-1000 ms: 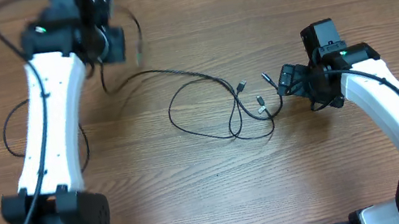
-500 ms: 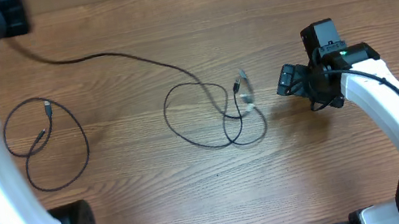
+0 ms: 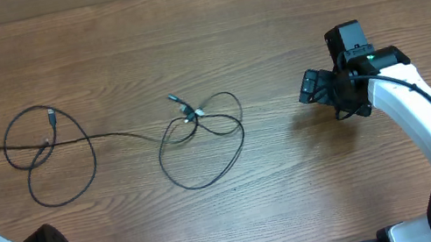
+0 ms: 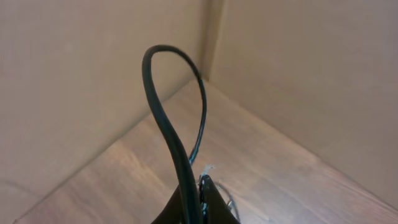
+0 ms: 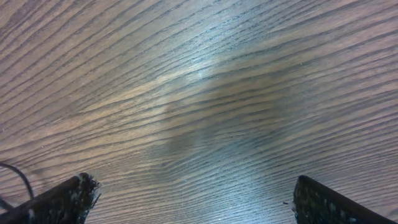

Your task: Untangle cables

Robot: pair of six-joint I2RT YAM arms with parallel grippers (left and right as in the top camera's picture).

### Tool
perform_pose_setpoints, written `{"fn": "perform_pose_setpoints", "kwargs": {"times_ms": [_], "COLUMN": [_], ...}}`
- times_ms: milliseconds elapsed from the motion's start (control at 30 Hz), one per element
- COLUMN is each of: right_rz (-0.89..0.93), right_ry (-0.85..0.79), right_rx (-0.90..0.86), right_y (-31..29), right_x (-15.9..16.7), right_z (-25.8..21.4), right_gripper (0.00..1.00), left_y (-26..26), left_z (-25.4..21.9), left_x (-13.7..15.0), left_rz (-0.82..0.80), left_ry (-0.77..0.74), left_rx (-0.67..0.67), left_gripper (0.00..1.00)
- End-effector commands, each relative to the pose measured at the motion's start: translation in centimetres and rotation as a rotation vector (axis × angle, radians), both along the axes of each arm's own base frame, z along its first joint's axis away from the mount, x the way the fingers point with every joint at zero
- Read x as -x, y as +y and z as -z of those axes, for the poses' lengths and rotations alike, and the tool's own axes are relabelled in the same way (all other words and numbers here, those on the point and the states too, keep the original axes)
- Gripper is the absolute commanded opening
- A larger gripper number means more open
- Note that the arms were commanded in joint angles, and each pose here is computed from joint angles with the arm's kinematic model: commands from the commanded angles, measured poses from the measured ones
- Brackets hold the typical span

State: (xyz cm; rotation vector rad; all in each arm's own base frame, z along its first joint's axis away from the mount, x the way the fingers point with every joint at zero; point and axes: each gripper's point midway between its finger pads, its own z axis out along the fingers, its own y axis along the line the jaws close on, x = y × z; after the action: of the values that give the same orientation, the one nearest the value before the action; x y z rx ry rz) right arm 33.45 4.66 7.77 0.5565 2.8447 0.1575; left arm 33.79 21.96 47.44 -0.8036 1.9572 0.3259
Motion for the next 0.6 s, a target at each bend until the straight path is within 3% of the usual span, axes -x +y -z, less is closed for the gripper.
{"fn": "perform_pose_setpoints", "kwargs": {"times_ms": [0,467,533,567], "right_rz": [0.008,0.008,0.007,0.002], "right_ry": [0.003,0.003,0.003,0.005], "right_rx": [0.005,0.005,0.004,-0.011], "right_y": [-0.2,-0.2,-0.1,0.1], "right_x": [-0.1,0.0,0.0,0.0], "right_z": [0.2,0.2,0.2,0.1], "right_gripper": [1.00,1.00,1.00,1.00], "left_y": [1.2,4.7,4.5,4.0], "left_z": [1.1,9.1,10.2,10.8], "left_x": [-0.3,-4.2,-4.7,-5.2], "left_rz": [-0.045,-0.093,-0.072,-0.039], "left_ry": [0.009,0.174,0.192,0.194], "left_rx": [0.028,0.083,0.111,0.141], "left_gripper": [0.04,0.12,0.20,0.31]}}
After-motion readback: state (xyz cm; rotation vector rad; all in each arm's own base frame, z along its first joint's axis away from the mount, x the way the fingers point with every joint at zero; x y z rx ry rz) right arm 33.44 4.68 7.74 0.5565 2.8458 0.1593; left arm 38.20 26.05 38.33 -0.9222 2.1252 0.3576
